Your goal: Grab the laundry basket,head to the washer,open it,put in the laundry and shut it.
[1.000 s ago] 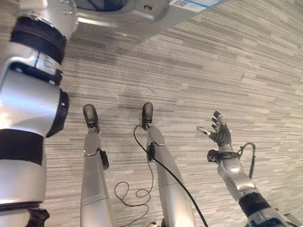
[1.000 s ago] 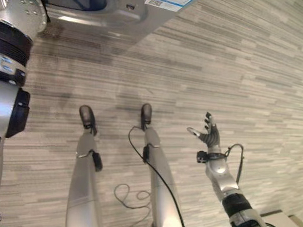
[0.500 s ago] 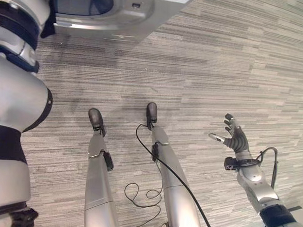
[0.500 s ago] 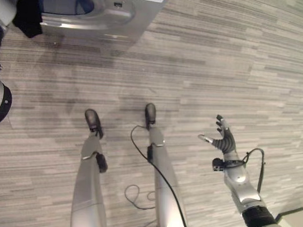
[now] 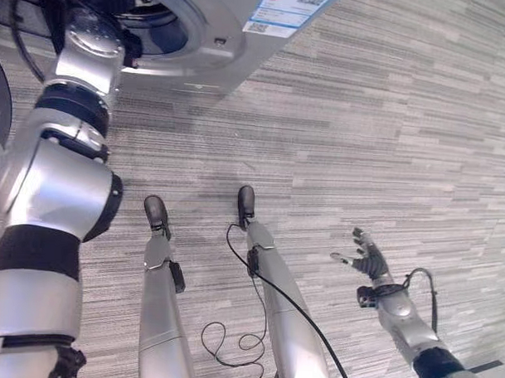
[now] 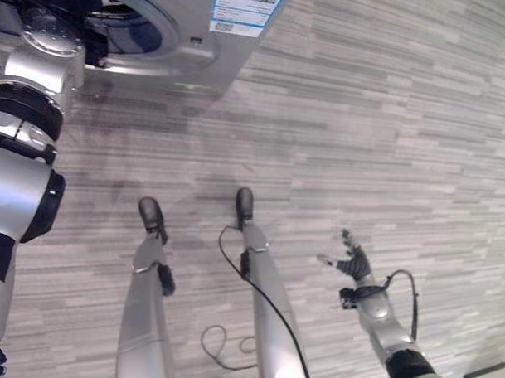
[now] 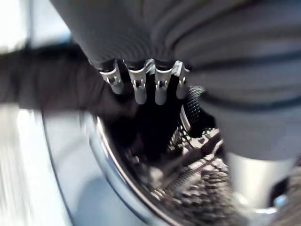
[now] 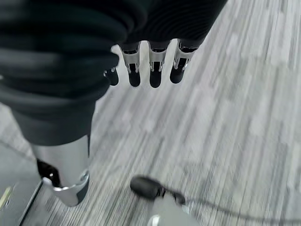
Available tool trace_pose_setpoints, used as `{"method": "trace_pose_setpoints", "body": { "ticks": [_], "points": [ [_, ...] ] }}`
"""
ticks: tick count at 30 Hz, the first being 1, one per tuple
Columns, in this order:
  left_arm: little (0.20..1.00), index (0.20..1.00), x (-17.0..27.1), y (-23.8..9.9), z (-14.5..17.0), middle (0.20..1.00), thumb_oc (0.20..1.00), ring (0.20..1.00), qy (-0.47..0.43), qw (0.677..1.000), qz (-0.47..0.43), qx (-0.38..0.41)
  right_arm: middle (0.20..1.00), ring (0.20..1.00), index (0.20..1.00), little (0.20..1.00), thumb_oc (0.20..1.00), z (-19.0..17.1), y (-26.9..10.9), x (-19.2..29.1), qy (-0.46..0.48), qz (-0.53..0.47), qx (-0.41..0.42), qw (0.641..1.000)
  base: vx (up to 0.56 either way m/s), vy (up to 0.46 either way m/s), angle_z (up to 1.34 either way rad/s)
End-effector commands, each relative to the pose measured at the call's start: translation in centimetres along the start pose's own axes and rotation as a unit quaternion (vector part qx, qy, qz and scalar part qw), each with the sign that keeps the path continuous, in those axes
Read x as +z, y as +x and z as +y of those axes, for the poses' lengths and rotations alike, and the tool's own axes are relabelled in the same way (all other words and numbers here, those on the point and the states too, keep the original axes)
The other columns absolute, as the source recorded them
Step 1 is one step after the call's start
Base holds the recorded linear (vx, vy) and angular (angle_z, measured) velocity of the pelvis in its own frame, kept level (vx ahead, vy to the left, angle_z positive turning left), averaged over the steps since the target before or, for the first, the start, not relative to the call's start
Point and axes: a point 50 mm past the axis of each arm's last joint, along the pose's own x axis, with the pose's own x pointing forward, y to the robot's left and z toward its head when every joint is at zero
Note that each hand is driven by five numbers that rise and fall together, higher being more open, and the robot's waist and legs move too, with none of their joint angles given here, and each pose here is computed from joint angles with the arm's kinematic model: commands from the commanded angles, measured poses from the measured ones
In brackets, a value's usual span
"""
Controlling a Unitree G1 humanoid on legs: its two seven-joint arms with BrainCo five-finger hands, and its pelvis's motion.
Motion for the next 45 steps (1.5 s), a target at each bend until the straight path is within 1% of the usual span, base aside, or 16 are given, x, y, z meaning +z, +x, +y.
{"method": "trace_pose_setpoints", "body": {
  "ticks": [1,4,7,10,12,13,16,20,21,27,34,36,38,39,41,45],
  "points": [
    [1.0,1.0,1.4,-0.2,0.5,1.0,1.0,1.0,-0.068,0.995,-0.073,-0.006,1.0,1.0,1.0,1.0,1.0,-1.9,-0.1,0.9,0.007,-0.018,-0.028,0.999,0.0,0.0,0.0],
    [1.0,1.0,-1.3,-1.2,-0.3,1.0,1.0,1.0,0.025,0.994,-0.104,-0.023,1.0,1.0,1.0,1.0,1.0,-1.8,-0.6,0.6,0.001,-0.023,-0.026,0.999,0.0,0.0,0.0],
    [1.0,1.0,-4.2,-2.7,-1.2,1.0,1.0,1.0,0.049,0.991,-0.11,-0.054,1.0,1.0,1.0,1.0,1.0,-1.5,-0.9,0.1,0.003,-0.019,-0.025,1.0,0.0,0.003,0.01],
    [1.0,1.0,-12.1,-8.0,-1.4,1.0,1.0,1.0,0.087,0.985,-0.085,-0.119,1.0,1.0,1.0,1.0,1.0,-1.3,-1.9,-1.3,0.012,-0.002,-0.032,0.999,0.01,0.017,0.07],
    [1.0,1.0,-13.7,-9.0,-1.4,1.0,1.0,1.0,0.102,0.984,-0.069,-0.127,1.0,1.0,1.0,1.0,1.0,-1.3,-2.1,-1.7,0.011,0.003,-0.034,0.999,0.0,0.02,0.0],
    [1.0,1.0,-16.8,-11.5,-1.2,1.0,1.0,1.0,0.119,0.982,-0.036,-0.145,1.0,1.0,1.0,1.0,1.0,-1.6,-2.3,-2.0,0.011,0.012,-0.044,0.999,0.0,0.04,0.13],
    [1.0,1.0,-19.5,-14.1,-1.4,1.0,1.0,1.0,0.097,0.982,0.009,-0.163,1.0,1.0,1.0,1.0,1.0,-1.8,-2.3,-2.4,0.016,0.022,-0.055,0.998,0.0,0.028,0.17],
    [1.0,1.0,-26.2,-22.1,-2.1,1.0,1.0,1.0,0.026,0.968,0.153,-0.2,1.0,1.0,1.0,1.0,1.0,-1.6,-2.3,-3.4,0.018,0.05,-0.058,0.997,0.03,0.054,0.01],
    [1.0,1.0,-26.2,-22.1,-2.1,1.0,1.0,1.0,0.026,0.967,0.153,-0.2,1.0,1.0,1.0,1.0,1.0,-1.6,-2.4,-3.4,0.018,0.05,-0.058,0.997,0.05,0.039,0.01],
    [1.0,1.0,-31.4,-30.7,-1.9,1.0,1.0,1.0,-0.022,0.93,0.305,-0.203,1.0,1.0,1.0,1.0,1.0,-0.3,-3.1,-6.3,0.022,0.113,-0.043,0.992,0.03,0.028,0.1],
    [1.0,1.0,-34.5,-36.3,0.3,1.0,1.0,1.0,0.013,0.895,0.407,-0.184,1.0,1.0,1.0,1.0,1.0,1.2,-4.6,-9.4,0.039,0.188,-0.016,0.981,0.09,0.003,0.18],
    [1.0,1.0,-36.6,-40.1,1.6,1.0,1.0,1.0,0.021,0.858,0.494,-0.138,1.0,1.0,1.0,1.0,1.0,2.8,-4.8,-10.4,0.063,0.221,0.002,0.973,0.12,0.013,0.1],
    [1.0,1.0,-36.6,-40.1,1.5,1.0,1.0,1.0,0.021,0.858,0.493,-0.138,1.0,1.0,1.0,1.0,1.0,2.8,-4.8,-10.4,0.063,0.221,0.002,0.973,0.09,0.012,0.09],
    [1.0,1.0,-37.5,-42.7,2.4,1.0,1.0,1.0,0.034,0.829,0.545,-0.118,1.0,1.0,1.0,1.0,1.0,4.5,-4.1,-9.7,0.045,0.21,0.045,0.976,0.13,0.012,0.17],
    [1.0,1.0,-37.8,-44.0,2.8,1.0,1.0,1.0,0.054,0.815,0.565,-0.119,1.0,1.0,1.0,1.0,1.0,5.6,-3.5,-9.2,0.036,0.204,0.068,0.976,0.14,0.013,0.16],
    [1.0,1.0,-37.8,-45.1,2.7,1.0,1.0,1.0,0.055,0.805,0.579,-0.12,1.0,1.0,1.0,1.0,1.0,8.1,-2.6,-8.2,0.055,0.199,0.103,0.973,0.08,0.018,0.05]
  ]
}}
